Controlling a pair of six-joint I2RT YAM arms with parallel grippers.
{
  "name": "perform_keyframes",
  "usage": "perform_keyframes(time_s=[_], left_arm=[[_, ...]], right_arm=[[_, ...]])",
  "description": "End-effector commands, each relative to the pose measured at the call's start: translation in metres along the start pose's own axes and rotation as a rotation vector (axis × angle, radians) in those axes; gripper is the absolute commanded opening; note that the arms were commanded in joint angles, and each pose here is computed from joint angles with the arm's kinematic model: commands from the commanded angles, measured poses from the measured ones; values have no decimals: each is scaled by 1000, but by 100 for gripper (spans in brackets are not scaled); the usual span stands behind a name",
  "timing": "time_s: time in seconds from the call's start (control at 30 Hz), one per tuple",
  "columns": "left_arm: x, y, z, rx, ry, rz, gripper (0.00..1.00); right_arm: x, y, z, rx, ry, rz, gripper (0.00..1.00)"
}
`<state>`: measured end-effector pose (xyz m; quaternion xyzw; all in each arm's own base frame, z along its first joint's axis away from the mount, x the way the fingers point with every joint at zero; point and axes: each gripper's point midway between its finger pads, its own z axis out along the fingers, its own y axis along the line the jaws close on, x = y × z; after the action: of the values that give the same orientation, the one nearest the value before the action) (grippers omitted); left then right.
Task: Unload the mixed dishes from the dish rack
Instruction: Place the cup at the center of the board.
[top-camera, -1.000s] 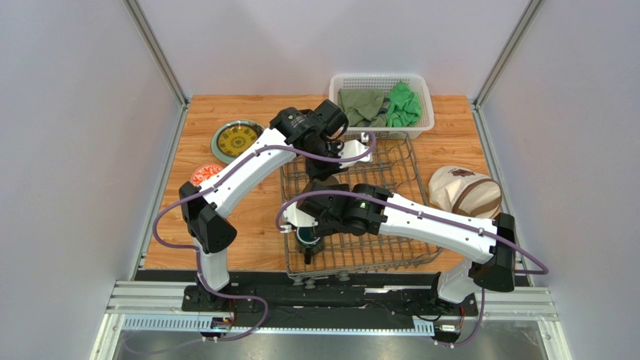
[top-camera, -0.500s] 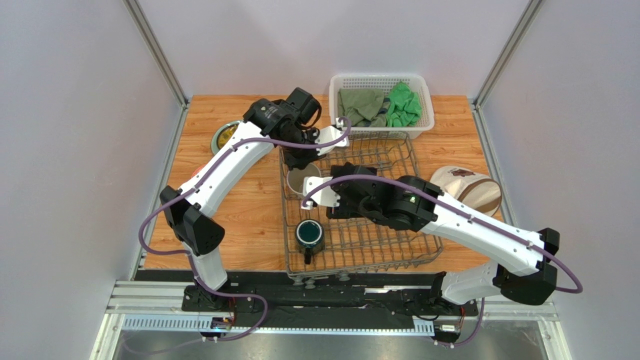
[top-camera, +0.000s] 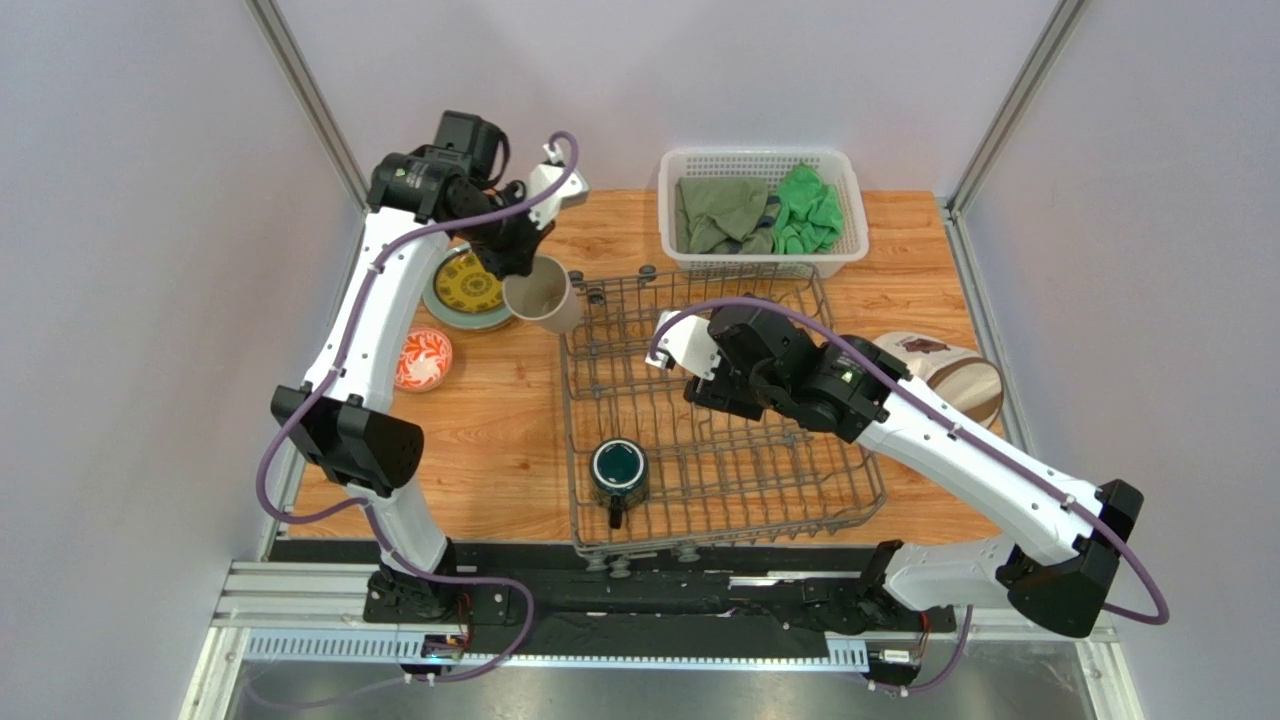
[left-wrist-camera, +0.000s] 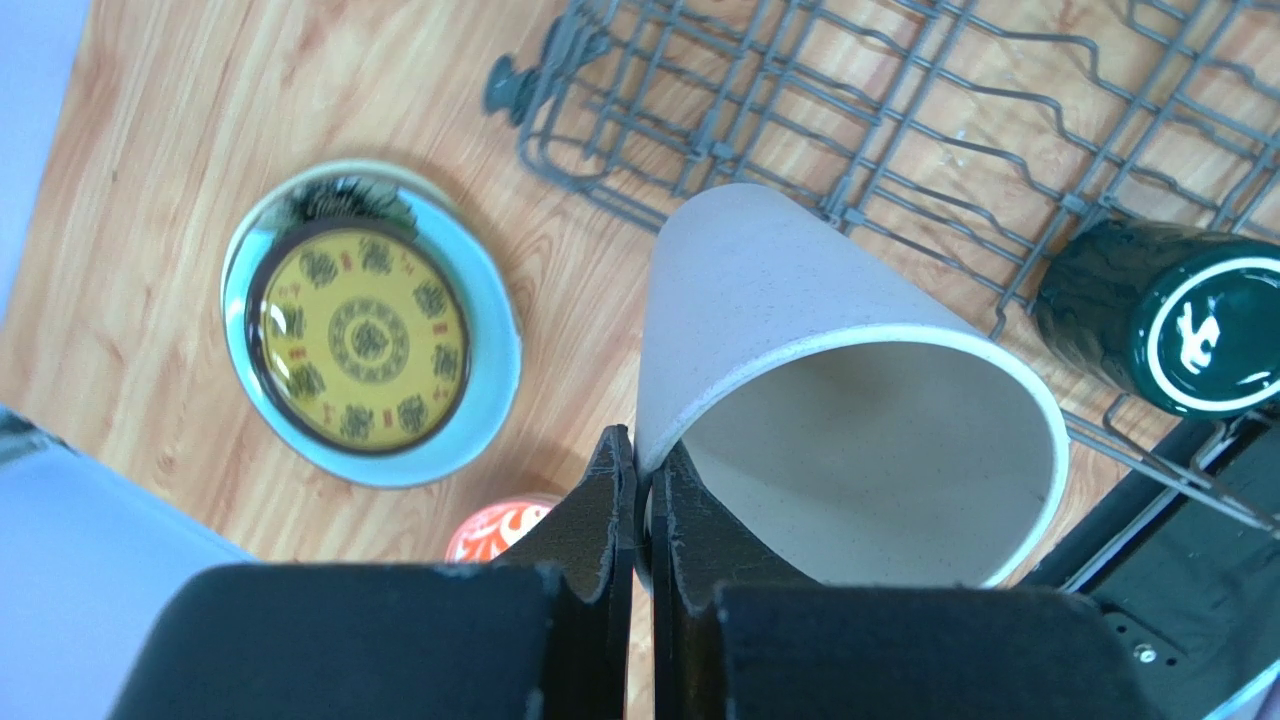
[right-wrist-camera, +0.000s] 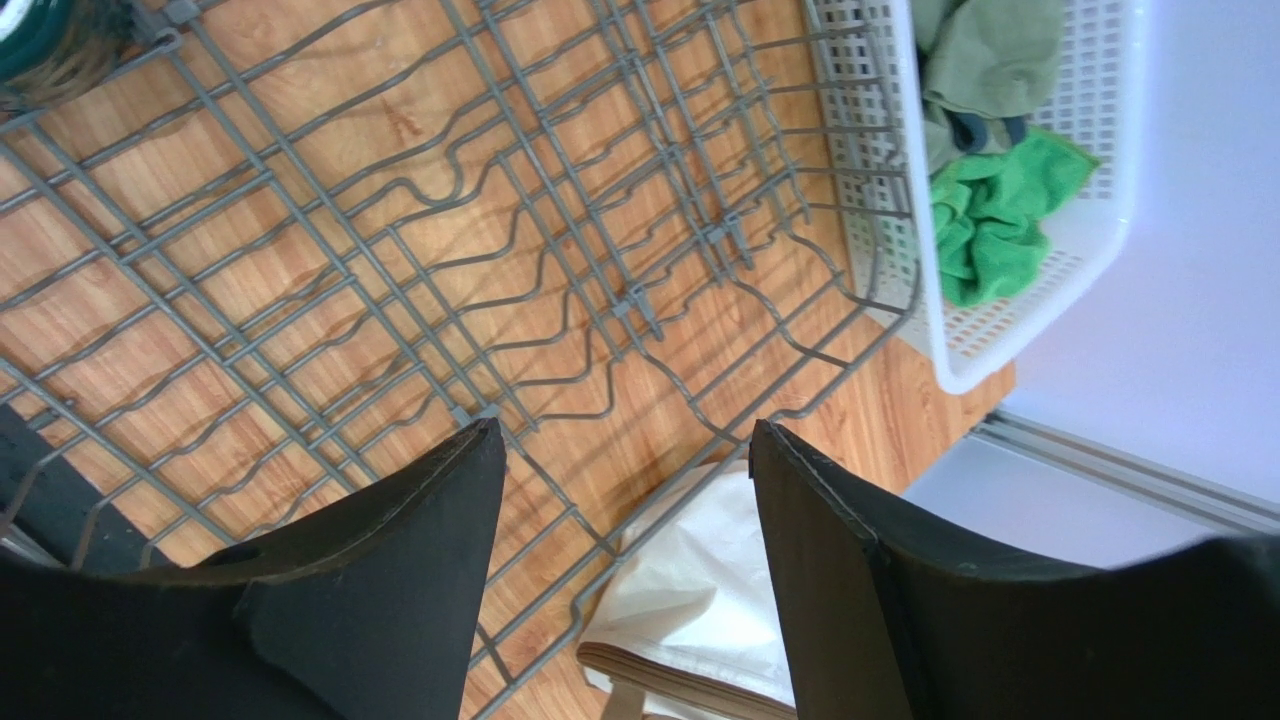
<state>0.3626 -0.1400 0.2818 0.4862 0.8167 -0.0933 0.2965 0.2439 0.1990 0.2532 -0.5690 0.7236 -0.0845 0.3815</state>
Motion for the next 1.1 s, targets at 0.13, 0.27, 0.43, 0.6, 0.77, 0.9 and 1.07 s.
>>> perform_keyframes(time_s=[0.13,0.27,0.43,0.6,0.77,0.9,1.07], left_arm=[[37,16,-24,-8,43,-204,0],[60,32,-5,-7,116,-293,0],[83,42,21,-3,189,-356,0],[106,49,45,13,253,-412,0],[121,52,64,15,300,-430,0],[130,52,73,13,321,-442,0],[139,54,85,18,348,-448,0]], right_arm=[[-12,14,24,-37,-44,68,66],[-14,17,32,-38,-52,77,66],[-12,16,40,-27,-48,113,66],[-8,13,46,-30,-48,150,66],[-5,15,50,-34,-47,154,66],[-2,17,52,-38,-36,148,66],[1,21,53,-49,-29,147,66]])
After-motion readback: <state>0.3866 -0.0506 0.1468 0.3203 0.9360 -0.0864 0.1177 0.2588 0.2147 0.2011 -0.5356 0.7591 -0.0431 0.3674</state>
